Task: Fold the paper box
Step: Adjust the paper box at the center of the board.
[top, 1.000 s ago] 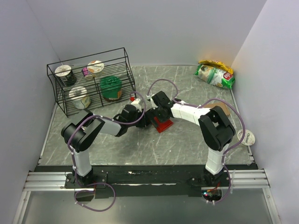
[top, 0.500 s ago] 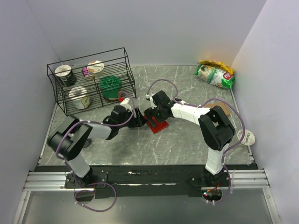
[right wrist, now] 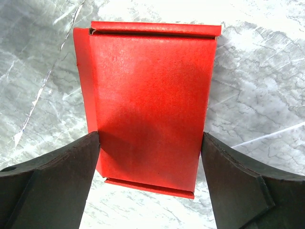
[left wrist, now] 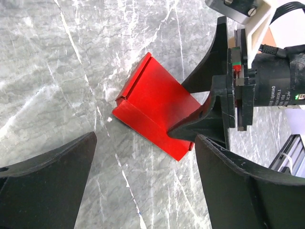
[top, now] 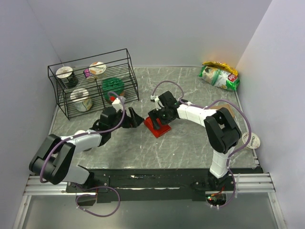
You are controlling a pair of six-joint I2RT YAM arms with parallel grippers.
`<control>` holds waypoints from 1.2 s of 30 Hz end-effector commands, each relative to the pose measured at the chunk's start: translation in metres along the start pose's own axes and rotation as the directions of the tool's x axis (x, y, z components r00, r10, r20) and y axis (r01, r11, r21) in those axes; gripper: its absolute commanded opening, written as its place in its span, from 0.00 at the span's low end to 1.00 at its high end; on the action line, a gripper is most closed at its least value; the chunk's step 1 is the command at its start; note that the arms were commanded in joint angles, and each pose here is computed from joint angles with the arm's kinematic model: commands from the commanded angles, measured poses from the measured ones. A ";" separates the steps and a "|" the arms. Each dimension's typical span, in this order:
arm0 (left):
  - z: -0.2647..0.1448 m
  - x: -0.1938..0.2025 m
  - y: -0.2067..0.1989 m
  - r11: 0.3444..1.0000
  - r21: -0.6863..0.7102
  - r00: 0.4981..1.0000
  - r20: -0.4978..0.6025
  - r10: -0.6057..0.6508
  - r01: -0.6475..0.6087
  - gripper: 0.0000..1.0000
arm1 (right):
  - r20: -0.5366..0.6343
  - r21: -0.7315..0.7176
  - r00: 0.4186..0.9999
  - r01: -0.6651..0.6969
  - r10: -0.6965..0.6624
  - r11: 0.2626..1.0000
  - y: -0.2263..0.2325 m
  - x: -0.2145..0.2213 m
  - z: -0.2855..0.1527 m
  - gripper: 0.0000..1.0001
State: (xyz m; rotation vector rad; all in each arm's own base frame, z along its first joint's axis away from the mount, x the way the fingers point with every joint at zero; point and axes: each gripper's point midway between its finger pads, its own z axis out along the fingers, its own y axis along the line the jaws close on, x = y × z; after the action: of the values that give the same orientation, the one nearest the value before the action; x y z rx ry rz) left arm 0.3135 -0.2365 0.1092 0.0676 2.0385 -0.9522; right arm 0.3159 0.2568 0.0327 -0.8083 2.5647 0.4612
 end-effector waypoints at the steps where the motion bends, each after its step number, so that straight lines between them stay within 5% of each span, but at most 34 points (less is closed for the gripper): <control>1: -0.006 0.001 -0.002 0.999 0.033 1.000 -0.005 0.026 -0.026 0.91 | -0.069 -0.020 0.997 0.015 -0.017 1.000 0.010 0.027 -0.004 0.89; 4: -0.006 0.000 -0.002 0.999 0.035 1.000 0.001 0.020 -0.020 0.92 | -0.045 0.007 0.999 0.030 -0.029 1.000 0.009 0.023 -0.007 0.99; 17: -0.002 0.007 0.003 0.999 0.044 1.000 -0.003 0.012 -0.012 0.93 | -0.119 0.138 0.982 0.163 -0.147 0.977 0.009 0.030 0.004 1.00; 36: 0.002 0.009 0.005 0.998 0.062 1.000 -0.009 0.017 -0.016 0.93 | -0.303 0.154 0.946 0.166 -0.113 0.974 0.015 0.071 0.026 1.00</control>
State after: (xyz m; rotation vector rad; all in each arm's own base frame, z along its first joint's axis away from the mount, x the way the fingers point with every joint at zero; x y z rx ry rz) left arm 0.3043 -0.2276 0.0797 0.0658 2.1002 -0.9566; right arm 0.3017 0.2674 0.0222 -0.9443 2.5565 0.1453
